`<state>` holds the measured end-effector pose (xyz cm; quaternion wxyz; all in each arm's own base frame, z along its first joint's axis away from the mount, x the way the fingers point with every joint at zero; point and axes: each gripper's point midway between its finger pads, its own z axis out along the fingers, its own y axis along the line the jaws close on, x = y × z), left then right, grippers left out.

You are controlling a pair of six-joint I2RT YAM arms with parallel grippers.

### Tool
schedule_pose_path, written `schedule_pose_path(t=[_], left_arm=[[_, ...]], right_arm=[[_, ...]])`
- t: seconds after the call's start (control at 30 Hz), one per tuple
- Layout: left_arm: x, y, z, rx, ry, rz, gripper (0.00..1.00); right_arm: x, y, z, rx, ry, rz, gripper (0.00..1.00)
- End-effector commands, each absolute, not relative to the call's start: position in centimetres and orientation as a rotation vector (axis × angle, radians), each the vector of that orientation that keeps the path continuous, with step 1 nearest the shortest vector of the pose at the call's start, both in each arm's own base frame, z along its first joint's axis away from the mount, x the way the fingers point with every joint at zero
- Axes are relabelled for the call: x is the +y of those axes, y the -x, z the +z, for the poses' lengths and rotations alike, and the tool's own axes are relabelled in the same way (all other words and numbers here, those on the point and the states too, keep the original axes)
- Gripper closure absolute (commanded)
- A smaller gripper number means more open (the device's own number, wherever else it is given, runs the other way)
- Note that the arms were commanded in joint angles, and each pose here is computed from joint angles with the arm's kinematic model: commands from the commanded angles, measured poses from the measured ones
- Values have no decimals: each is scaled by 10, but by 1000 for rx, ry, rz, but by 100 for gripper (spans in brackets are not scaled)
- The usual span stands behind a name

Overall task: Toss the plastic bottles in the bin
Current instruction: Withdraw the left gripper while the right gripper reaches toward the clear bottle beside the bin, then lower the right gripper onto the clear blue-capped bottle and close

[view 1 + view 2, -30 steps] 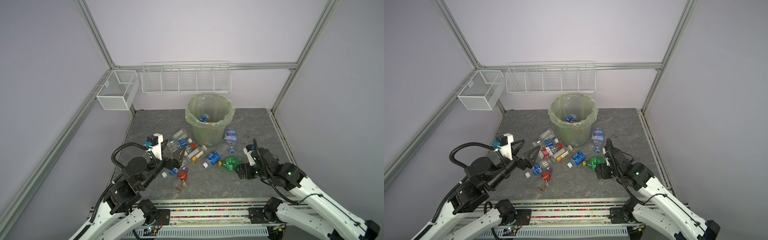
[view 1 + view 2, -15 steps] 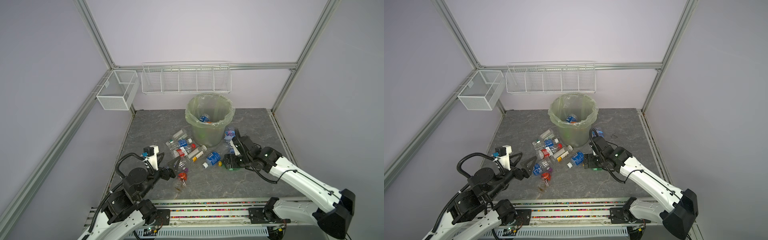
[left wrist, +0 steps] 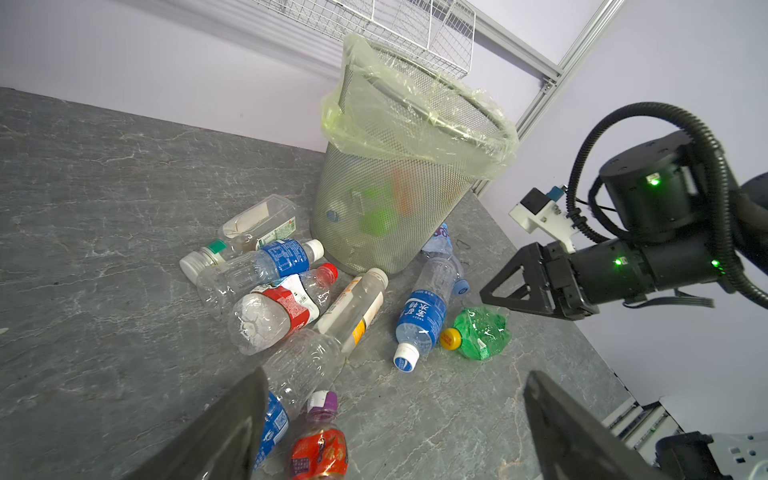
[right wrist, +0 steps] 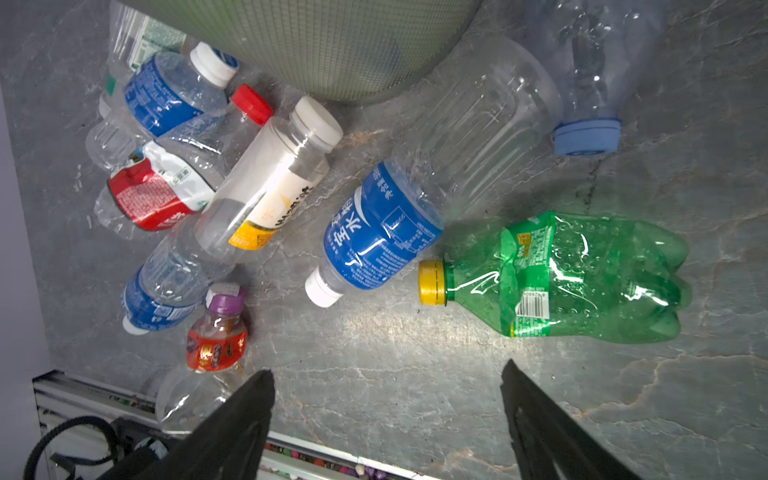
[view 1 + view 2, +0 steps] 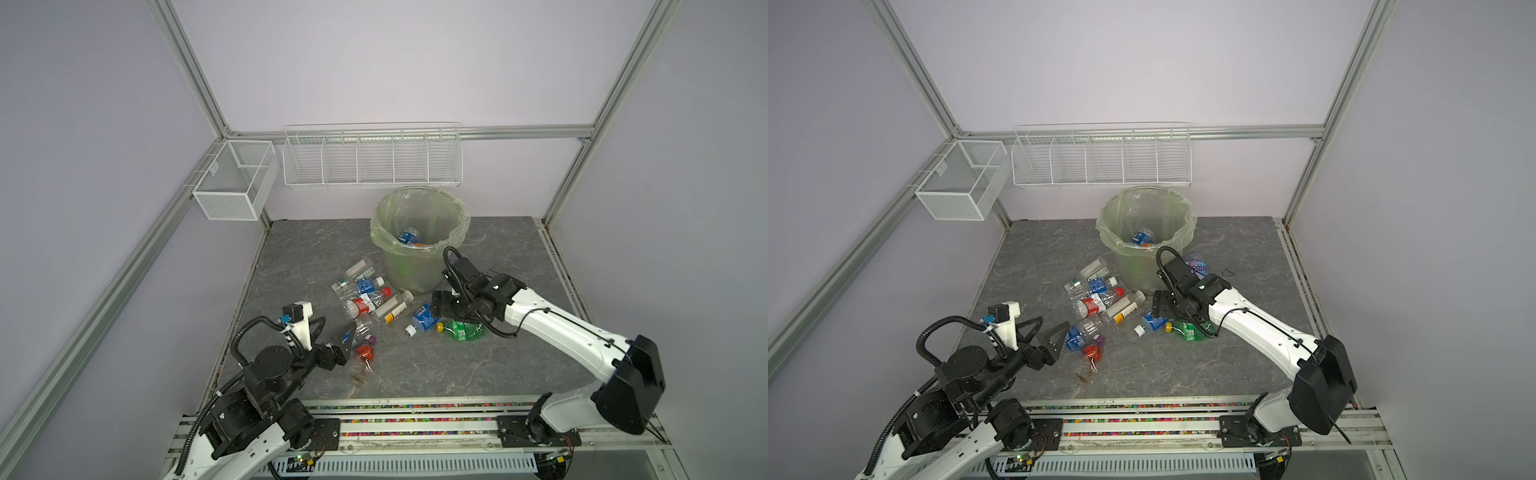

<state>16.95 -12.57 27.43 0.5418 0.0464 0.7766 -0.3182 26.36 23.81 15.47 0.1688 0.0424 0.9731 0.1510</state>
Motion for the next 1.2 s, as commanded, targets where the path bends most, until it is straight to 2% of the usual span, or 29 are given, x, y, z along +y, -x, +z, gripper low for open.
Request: schedule_pose_path(t=[0.0,0.5,1.17], left_arm=[[-122,-166,267,1867,-93,-762,5],[-120,-163,269,1850,-94,-776,5],[-119,-163,268,1841,-89,-777,5]], right_arm=[[234,-270,151,2758,-293,414,11],[229,-307,108,2675,-814,550,11],[235,-347,66,2677,-965,538,8]])
